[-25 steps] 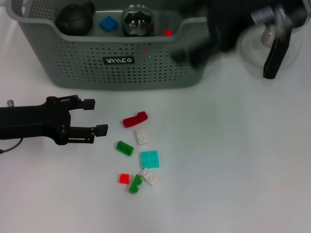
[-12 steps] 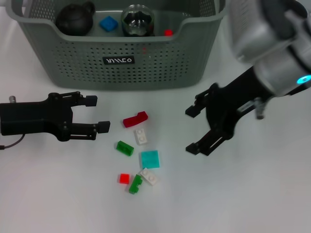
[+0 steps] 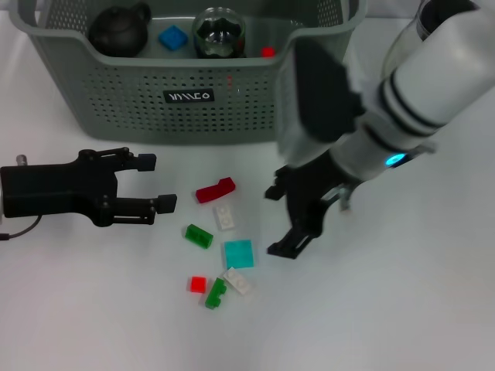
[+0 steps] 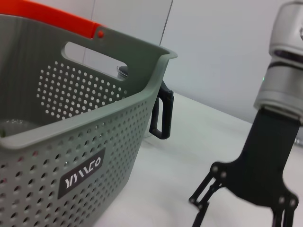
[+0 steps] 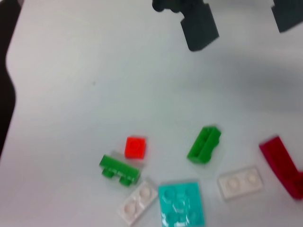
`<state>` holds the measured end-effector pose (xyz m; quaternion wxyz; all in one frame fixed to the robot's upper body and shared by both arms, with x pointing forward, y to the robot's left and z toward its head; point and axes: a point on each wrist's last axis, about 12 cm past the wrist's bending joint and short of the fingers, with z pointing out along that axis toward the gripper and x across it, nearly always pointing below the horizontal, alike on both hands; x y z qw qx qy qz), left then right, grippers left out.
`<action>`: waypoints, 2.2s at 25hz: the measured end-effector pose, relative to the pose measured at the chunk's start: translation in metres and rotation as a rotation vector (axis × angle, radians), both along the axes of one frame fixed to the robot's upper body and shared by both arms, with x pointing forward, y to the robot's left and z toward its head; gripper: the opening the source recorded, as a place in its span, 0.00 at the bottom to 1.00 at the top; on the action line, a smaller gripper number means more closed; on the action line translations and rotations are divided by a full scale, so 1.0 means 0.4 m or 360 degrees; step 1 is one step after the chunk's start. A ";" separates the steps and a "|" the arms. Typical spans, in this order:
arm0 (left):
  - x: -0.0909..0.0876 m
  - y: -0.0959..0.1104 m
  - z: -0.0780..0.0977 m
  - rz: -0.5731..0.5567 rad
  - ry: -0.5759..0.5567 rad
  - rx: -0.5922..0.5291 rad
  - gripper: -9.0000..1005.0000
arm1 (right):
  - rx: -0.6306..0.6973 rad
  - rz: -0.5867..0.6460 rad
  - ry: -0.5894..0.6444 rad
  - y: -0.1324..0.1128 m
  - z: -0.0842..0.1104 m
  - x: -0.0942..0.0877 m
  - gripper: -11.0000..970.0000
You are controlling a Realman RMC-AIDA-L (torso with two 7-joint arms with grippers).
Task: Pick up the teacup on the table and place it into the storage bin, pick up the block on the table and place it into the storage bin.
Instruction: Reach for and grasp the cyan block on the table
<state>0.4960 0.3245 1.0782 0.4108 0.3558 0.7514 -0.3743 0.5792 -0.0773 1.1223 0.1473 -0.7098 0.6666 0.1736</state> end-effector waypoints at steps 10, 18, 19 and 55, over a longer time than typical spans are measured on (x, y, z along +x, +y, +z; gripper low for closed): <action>-0.007 0.003 -0.004 0.0012 0.0008 -0.0004 0.87 | 0.0019 0.0088 -0.0042 0.047 -0.038 -0.035 0.97; -0.006 0.003 -0.005 0.0013 0.0000 0.0001 0.87 | 0.0029 0.0098 -0.0051 0.056 -0.054 -0.047 0.97; -0.006 0.003 -0.005 0.0013 -0.0001 0.0001 0.87 | 0.0031 0.0095 -0.0053 0.057 -0.056 -0.047 0.97; -0.005 0.000 -0.006 0.0010 -0.0005 0.0000 0.87 | 0.0047 0.0066 -0.0044 0.068 -0.092 -0.059 0.61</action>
